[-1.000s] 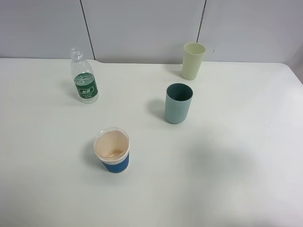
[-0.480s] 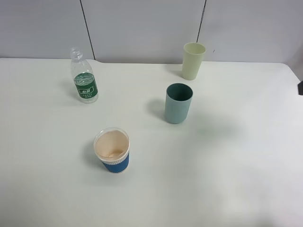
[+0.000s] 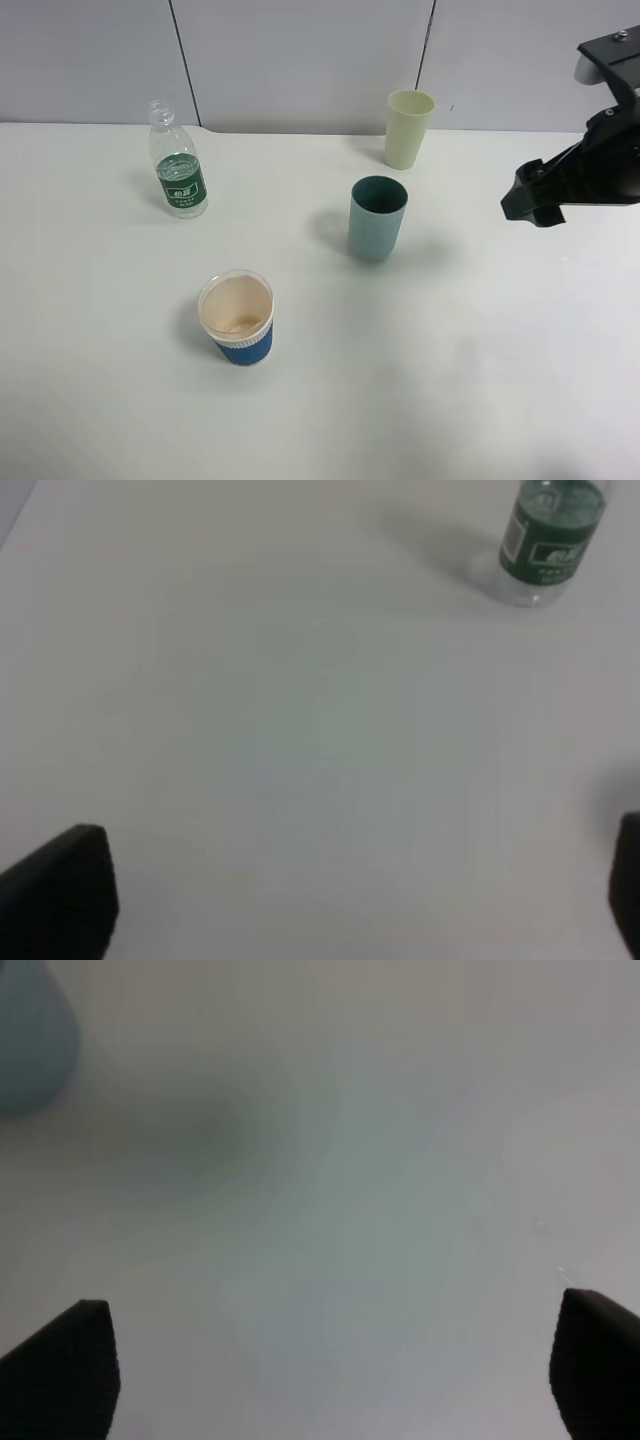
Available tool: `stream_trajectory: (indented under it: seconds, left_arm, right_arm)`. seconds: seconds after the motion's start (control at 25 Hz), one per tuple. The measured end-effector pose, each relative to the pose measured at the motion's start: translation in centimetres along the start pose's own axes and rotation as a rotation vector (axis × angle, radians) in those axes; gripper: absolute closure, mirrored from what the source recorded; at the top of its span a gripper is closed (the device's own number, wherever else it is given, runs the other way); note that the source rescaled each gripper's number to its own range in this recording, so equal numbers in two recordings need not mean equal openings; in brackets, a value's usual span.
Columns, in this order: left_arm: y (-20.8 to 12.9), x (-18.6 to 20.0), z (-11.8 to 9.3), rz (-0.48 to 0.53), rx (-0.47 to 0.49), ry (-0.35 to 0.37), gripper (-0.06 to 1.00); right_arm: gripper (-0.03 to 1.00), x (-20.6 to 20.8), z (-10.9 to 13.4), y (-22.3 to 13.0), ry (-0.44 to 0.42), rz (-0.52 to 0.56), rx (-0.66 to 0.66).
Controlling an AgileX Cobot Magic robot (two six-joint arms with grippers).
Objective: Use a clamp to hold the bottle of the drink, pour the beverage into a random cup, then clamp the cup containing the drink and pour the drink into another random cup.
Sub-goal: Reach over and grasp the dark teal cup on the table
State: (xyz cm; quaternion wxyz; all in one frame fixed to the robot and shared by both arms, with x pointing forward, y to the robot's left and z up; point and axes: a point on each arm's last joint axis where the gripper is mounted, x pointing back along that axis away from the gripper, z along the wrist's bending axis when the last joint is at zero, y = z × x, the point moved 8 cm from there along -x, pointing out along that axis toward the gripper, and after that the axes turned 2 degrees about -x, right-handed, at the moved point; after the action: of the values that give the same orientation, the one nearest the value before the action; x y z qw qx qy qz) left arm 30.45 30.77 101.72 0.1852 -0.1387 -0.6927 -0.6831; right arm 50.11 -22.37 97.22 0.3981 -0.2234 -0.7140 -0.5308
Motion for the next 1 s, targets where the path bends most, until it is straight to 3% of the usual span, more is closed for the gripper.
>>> stream_trajectory:
  seconds: [0.28,0.36,0.44,0.56,0.76,1.0]
  left_arm:
    - [0.0,0.0,0.0,0.0,0.0,0.0,-0.05]
    - [0.0,0.0,0.0,0.0,0.0,0.0,-0.05]
    - [0.0,0.0,0.0,0.0,0.0,0.0,-0.05]
    - [0.0,0.0,0.0,0.0,0.0,0.0,-0.05]
    - [0.0,0.0,0.0,0.0,0.0,0.0,-0.05]
    - [0.0,0.0,0.0,0.0,0.0,0.0,-0.05]
  right_arm:
    - [0.38,-0.6,2.9,1.1,0.062,-0.048,0.05]
    - [0.27,-0.5,3.6,1.5,0.077,-0.073,0.041]
    - [0.09,-0.4,3.9,1.9,0.083,-0.097,0.024]
    - [0.0,-0.7,3.8,1.6,0.071,-0.107,0.017]
    - [-0.03,-1.8,3.8,-0.5,0.059,-0.074,0.012]
    - [-0.03,-2.6,5.3,-1.9,0.105,-0.099,0.051]
